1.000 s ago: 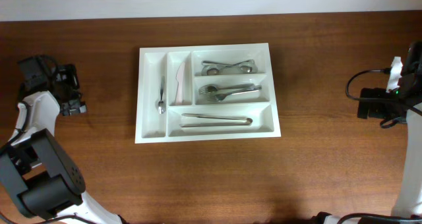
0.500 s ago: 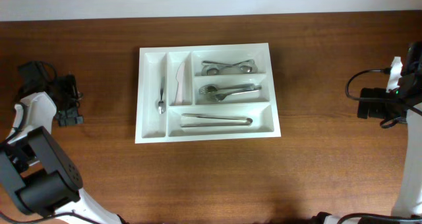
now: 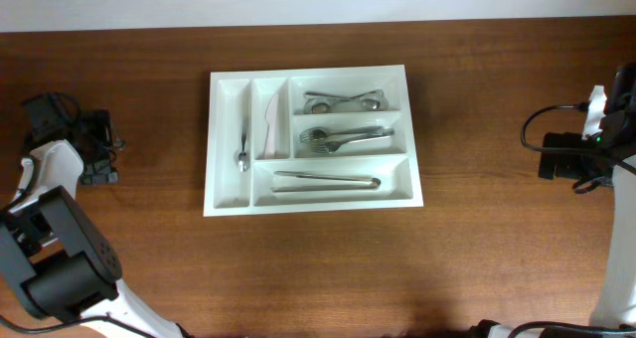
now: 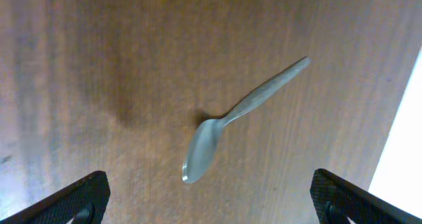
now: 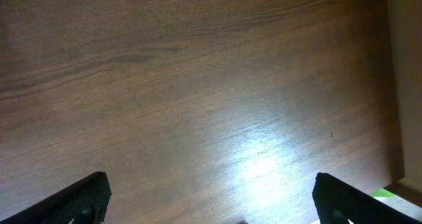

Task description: Pack container

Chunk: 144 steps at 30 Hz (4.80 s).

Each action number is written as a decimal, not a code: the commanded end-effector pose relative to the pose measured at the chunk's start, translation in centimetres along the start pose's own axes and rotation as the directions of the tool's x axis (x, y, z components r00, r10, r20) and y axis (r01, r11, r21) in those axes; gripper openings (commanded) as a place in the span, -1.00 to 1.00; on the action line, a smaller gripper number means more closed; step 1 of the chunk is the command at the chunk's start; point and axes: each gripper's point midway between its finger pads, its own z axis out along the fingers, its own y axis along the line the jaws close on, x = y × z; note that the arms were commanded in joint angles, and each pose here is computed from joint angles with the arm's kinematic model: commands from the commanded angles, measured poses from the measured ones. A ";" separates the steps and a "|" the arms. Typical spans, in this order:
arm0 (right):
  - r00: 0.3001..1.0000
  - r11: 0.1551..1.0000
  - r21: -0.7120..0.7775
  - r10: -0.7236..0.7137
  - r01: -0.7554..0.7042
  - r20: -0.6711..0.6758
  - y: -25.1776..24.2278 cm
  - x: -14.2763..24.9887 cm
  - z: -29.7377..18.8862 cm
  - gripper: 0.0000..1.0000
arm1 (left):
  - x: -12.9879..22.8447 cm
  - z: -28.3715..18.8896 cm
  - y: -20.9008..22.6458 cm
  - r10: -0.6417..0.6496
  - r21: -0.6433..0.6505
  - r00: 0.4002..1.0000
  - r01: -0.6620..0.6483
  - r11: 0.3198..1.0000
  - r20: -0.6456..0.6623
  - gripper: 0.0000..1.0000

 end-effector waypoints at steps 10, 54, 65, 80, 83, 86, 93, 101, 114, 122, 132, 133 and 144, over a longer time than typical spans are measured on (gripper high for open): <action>1.000 1.000 0.019 0.015 -0.016 0.016 -0.5 0.1 -0.6 0.98 | 0.9 1.9 -1.2 0.040 0.055 0.998 -0.038 0.998 -0.041 0.99; 1.000 1.000 0.019 0.015 -0.016 0.016 -0.5 0.1 -0.6 0.98 | 2.0 4.6 -0.8 0.041 0.078 0.994 -0.032 0.996 -0.106 0.59; 1.000 1.000 0.019 0.015 -0.016 0.016 -0.5 0.1 -0.6 0.97 | 2.1 4.6 -0.9 0.041 0.082 0.992 -0.031 0.996 -0.116 -0.21; 1.000 1.000 0.019 0.015 -0.016 0.016 -0.5 0.1 -0.6 0.98 | 2.3 4.6 -0.9 0.041 0.085 0.992 -0.031 0.996 -0.123 -0.72; 1.000 1.000 0.019 0.015 -0.016 0.016 -0.5 0.1 -0.6 0.98 | 2.3 4.6 -0.9 0.042 0.085 0.991 -0.031 0.996 -0.123 -0.85; 1.000 1.000 0.019 0.015 -0.016 0.016 -0.5 0.1 -0.6 0.98 | 2.3 4.6 -0.9 0.041 0.085 0.991 -0.031 0.996 -0.124 -0.91; 1.000 1.000 0.019 0.016 -0.016 0.016 -0.5 0.1 -0.6 0.98 | 2.3 4.6 -1.0 0.042 0.086 0.992 -0.031 0.996 -0.123 -0.96; 1.000 1.000 0.019 0.015 -0.016 0.016 -0.5 0.1 -0.6 0.98 | 2.6 4.4 -1.7 0.050 0.114 0.988 -0.033 0.993 -0.148 -0.96; 1.000 1.000 0.019 0.015 -0.016 0.016 -0.5 0.1 -0.6 0.98 | 3.2 1.6 -8.0 0.426 0.343 0.898 -0.367 0.864 -0.113 -0.96; 1.000 1.000 0.019 0.015 -0.016 0.016 -0.5 0.1 -0.6 0.98 | 5.1 -1.0 -11.3 0.586 0.514 0.802 -0.456 0.726 -0.116 -0.96; 1.000 1.000 0.019 0.015 -0.016 0.016 -0.5 0.1 -0.6 0.98 | 10.6 -4.0 -12.4 0.754 0.719 0.636 -0.446 0.532 -0.164 -0.96; 1.000 1.000 0.019 0.015 -0.016 0.016 -0.5 0.1 -0.6 0.98 | 11.4 -4.5 -12.5 0.770 0.743 0.615 -0.433 0.511 -0.172 -0.96; 1.000 1.000 0.019 0.015 -0.016 0.016 -0.5 0.1 -0.6 0.98 | 17.1 -8.0 -12.5 0.834 0.835 0.489 -0.324 0.444 -0.254 -0.96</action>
